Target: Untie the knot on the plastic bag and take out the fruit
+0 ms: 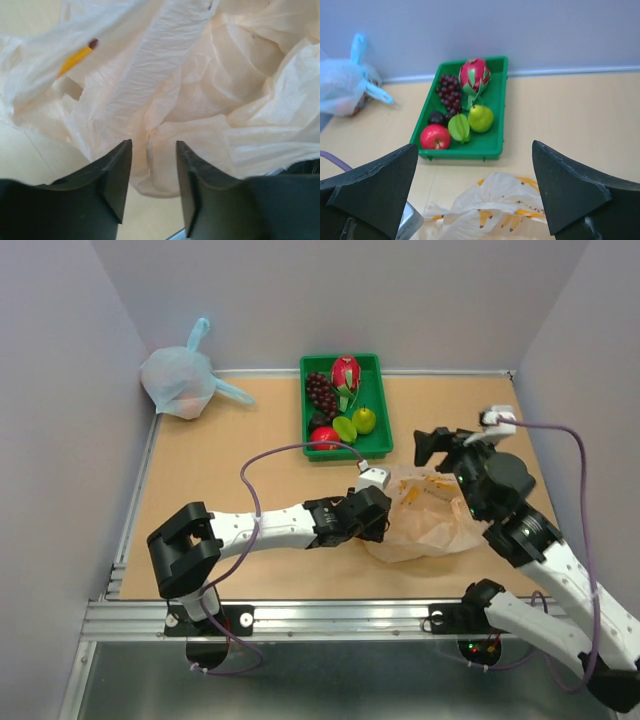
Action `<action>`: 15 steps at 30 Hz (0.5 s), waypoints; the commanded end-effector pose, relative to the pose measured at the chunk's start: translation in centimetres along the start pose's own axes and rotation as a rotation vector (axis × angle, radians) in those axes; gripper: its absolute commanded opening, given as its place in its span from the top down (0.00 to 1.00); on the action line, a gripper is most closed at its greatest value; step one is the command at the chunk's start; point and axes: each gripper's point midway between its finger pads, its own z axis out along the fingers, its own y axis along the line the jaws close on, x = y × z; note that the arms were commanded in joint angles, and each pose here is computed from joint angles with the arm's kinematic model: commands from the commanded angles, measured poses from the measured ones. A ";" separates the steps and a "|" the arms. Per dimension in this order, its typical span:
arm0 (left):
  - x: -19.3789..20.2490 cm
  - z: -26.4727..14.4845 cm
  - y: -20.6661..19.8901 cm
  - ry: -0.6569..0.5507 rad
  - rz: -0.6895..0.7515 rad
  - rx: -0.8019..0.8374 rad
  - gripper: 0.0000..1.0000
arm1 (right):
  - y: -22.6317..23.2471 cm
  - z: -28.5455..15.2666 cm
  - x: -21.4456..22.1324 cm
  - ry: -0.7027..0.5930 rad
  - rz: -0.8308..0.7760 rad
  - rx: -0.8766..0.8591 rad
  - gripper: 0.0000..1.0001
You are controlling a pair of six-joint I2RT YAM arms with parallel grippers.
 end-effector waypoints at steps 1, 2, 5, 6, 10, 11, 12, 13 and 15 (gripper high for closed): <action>-2.2 -1.9 -2.4 -0.034 0.044 0.102 0.34 | -4.3 -4.7 -4.2 -0.191 0.082 0.116 0.00; -2.4 -2.2 -2.6 -0.038 0.049 0.112 0.25 | -5.2 -5.4 -3.8 -0.201 0.082 0.140 0.00; -3.7 -4.4 -3.4 -0.069 0.051 0.172 0.03 | -6.8 -7.9 -4.6 -0.258 0.095 0.159 0.00; -4.7 -5.8 -3.9 -0.095 0.055 0.205 0.01 | -7.4 -8.4 -4.5 -0.263 0.098 0.178 0.00; -7.4 -9.5 -4.5 -0.175 0.059 0.268 0.02 | -9.0 -10.2 -4.5 -0.272 0.090 0.220 0.00; -8.0 -10.2 -4.5 -0.193 0.056 0.275 0.01 | -9.3 -10.4 -4.4 -0.273 0.087 0.231 0.00; -9.0 -11.6 -4.1 -0.226 0.047 0.269 0.01 | -9.6 -10.9 -4.5 -0.279 0.089 0.235 0.00; -9.6 -12.2 -3.8 -0.245 0.039 0.261 0.01 | -9.8 -11.0 -4.4 -0.276 0.080 0.238 0.00; -10.4 -13.2 -2.6 -0.279 0.017 0.228 0.01 | -10.3 -11.3 -4.0 -0.268 0.067 0.258 0.00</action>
